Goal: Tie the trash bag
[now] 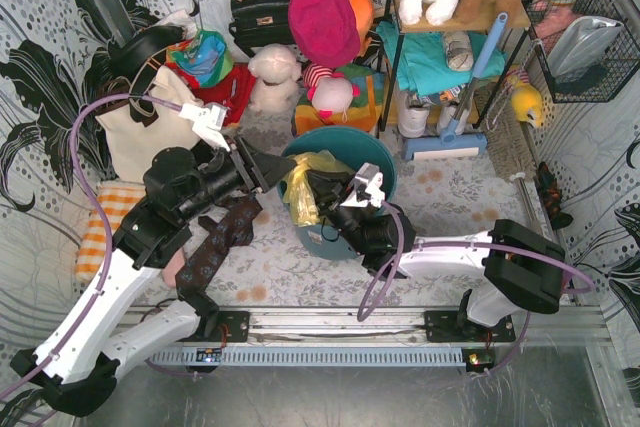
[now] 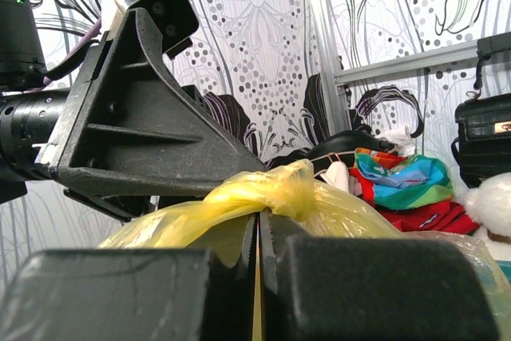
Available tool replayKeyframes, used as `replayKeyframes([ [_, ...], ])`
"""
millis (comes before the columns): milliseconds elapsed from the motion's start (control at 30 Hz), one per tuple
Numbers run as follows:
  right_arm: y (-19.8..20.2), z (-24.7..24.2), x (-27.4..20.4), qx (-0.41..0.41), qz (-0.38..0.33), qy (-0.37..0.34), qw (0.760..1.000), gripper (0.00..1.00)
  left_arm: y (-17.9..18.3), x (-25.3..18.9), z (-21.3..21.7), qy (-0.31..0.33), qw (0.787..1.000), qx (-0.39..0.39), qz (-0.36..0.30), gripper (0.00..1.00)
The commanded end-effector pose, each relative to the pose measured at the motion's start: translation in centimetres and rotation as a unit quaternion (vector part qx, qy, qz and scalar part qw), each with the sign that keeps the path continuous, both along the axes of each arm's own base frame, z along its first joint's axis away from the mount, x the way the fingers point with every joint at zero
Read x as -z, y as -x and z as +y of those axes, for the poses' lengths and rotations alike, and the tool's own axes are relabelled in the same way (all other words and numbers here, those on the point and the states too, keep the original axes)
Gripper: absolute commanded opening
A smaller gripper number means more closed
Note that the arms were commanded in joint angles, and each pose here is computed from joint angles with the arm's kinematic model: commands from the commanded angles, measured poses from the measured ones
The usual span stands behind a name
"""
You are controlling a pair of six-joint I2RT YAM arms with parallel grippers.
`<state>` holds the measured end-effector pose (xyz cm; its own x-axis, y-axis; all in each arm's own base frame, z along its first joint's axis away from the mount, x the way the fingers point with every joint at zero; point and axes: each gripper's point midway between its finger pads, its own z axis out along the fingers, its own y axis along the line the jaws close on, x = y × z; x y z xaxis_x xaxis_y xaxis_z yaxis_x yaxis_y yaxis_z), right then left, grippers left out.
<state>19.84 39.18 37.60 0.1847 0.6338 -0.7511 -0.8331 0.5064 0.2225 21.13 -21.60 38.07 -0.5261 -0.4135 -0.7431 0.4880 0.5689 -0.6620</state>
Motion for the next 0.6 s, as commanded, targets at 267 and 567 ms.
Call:
replayKeyframes([
  [267, -0.3, -1.4, -3.6, 0.03, -0.028, -0.06, 0.997, 0.0, 1.6, 1.6, -1.5, 0.04, 0.997, 0.05, 0.03, 0.54],
  [567, -0.2, -2.2, -4.0, 0.037, -0.03, -0.063, 0.997, 0.0, 2.3, 1.7, -1.3, 0.05, 0.996, 0.056, 0.04, 0.58],
])
